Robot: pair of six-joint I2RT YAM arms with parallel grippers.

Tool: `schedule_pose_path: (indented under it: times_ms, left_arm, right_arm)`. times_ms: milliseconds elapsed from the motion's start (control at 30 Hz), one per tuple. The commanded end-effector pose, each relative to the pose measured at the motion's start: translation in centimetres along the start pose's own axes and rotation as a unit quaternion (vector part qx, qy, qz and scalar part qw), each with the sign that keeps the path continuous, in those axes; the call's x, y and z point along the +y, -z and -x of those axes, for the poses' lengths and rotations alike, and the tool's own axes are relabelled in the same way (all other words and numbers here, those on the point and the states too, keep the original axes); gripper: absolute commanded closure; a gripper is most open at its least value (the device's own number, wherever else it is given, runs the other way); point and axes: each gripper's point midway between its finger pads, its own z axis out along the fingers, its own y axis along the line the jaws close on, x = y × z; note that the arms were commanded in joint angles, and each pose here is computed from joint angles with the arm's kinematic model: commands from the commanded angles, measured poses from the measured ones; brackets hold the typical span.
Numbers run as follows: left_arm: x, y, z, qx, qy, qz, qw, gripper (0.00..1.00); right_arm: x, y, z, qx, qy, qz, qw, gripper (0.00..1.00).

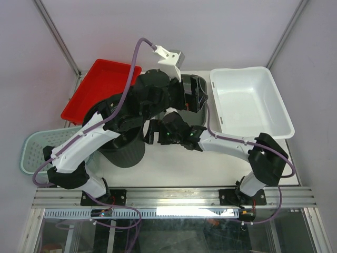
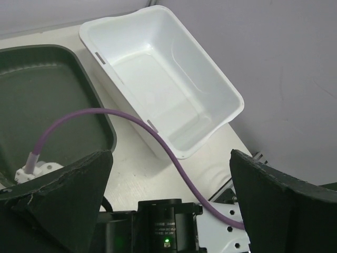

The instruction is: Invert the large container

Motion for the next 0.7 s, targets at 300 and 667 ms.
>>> schedule_pose_path:
  times_ms: [300,667]
  left_arm:
    - [-1.1,0.4,1.9,-0.031,0.015,-0.02,0.999,0.01]
    - [-1.2,-1.8,1.6,-0.032,0.003,-0.004,0.999,0.01]
  right_arm:
    - [3.6,1.0,1.6,-0.031,0.006,0.04,0.999,0.01]
    - [-4.4,12.4,2.9,-0.145,-0.007,-0.06,0.988,0.01]
